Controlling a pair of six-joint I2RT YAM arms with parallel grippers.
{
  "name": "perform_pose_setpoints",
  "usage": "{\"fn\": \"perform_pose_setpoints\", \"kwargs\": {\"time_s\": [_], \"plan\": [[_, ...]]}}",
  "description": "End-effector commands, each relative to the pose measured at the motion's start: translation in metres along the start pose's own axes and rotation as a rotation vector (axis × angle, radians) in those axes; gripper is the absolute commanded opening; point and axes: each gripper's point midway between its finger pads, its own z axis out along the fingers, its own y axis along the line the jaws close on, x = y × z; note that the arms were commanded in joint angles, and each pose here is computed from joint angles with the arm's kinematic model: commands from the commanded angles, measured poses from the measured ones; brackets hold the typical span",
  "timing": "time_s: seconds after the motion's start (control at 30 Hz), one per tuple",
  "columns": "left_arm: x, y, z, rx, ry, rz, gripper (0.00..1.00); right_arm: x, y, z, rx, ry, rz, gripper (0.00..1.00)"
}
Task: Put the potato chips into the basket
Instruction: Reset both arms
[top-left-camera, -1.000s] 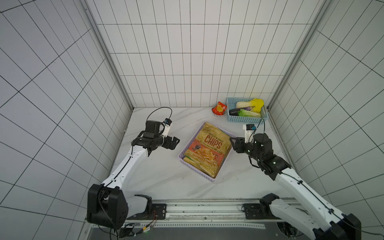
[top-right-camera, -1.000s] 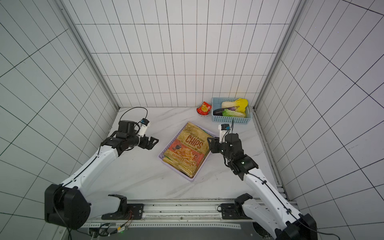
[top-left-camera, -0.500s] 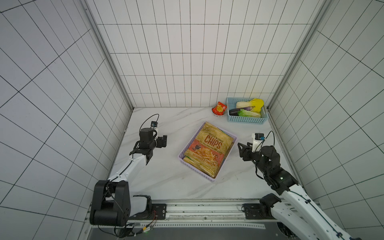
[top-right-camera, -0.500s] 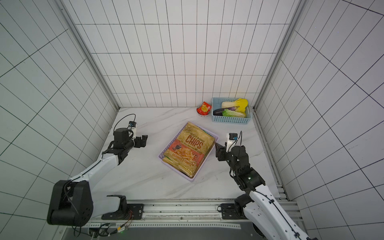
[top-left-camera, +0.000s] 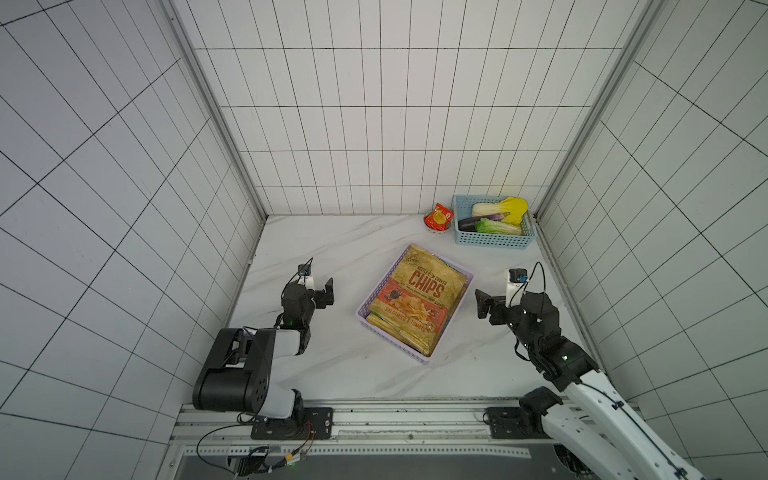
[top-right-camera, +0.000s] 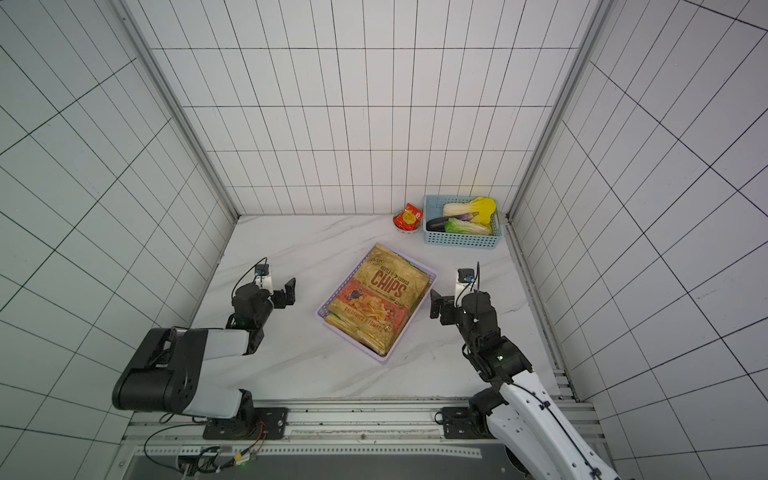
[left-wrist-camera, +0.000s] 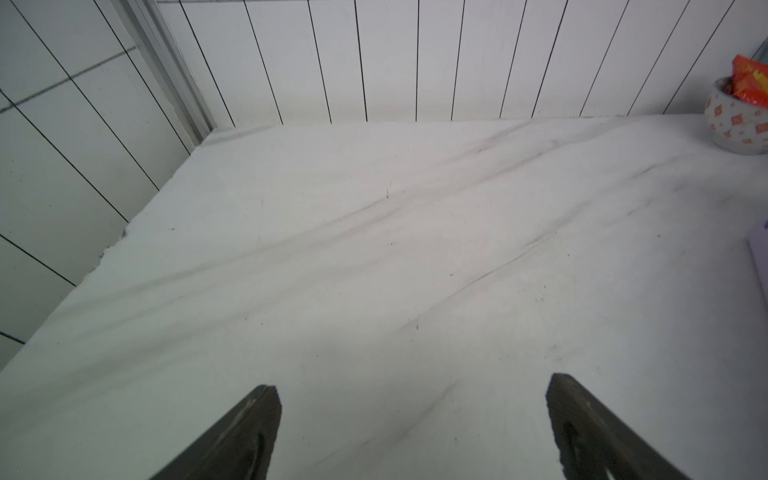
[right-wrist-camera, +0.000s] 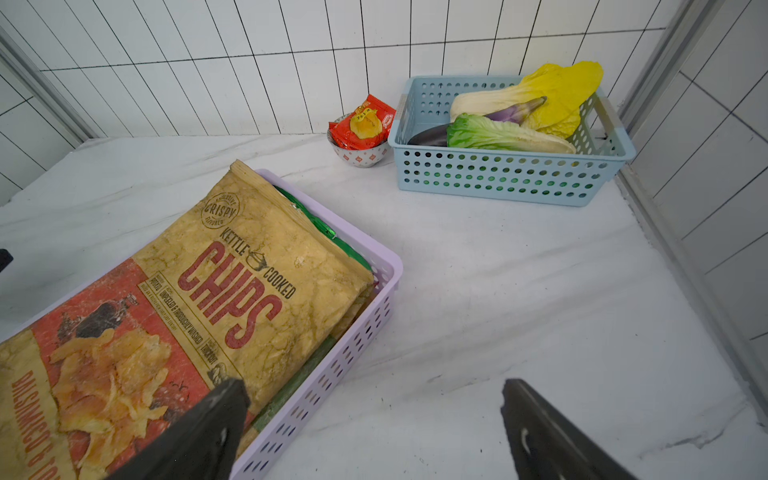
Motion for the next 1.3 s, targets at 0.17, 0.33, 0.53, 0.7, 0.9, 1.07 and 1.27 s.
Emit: {"fn": "perform_pose_setpoints", "kwargs": {"time_s": [0.17,0.33,0.53,0.7,0.9,1.07,1.27], "plan": [[-0.020,0.038,0.022,-0.176,-0.035,-0.121,0.98,-0.040,0.003,-0.022,-0.026,-0.137,-0.090,0.99],[-0.022,0.037,0.023,-0.173,-0.036,-0.120,0.98,-0.036,-0.012,-0.014,0.059,-0.122,-0.110,0.99],[-0.021,0.037,0.023,-0.171,-0.035,-0.120,0.98,-0.009,-0.078,0.020,0.281,-0.061,-0.099,0.99],[-0.022,0.037,0.023,-0.172,-0.036,-0.118,0.98,0.026,-0.112,0.053,0.303,-0.107,-0.112,0.99],[-0.022,0.037,0.023,-0.172,-0.036,-0.118,0.98,0.039,-0.134,0.096,0.266,-0.125,-0.006,0.99],[-0.022,0.038,0.023,-0.174,-0.036,-0.119,0.98,0.055,-0.139,0.137,0.206,-0.079,-0.012,0.99],[-0.022,0.037,0.023,-0.173,-0.036,-0.119,0.98,0.064,-0.161,0.138,0.296,0.015,0.064,0.99]]}}
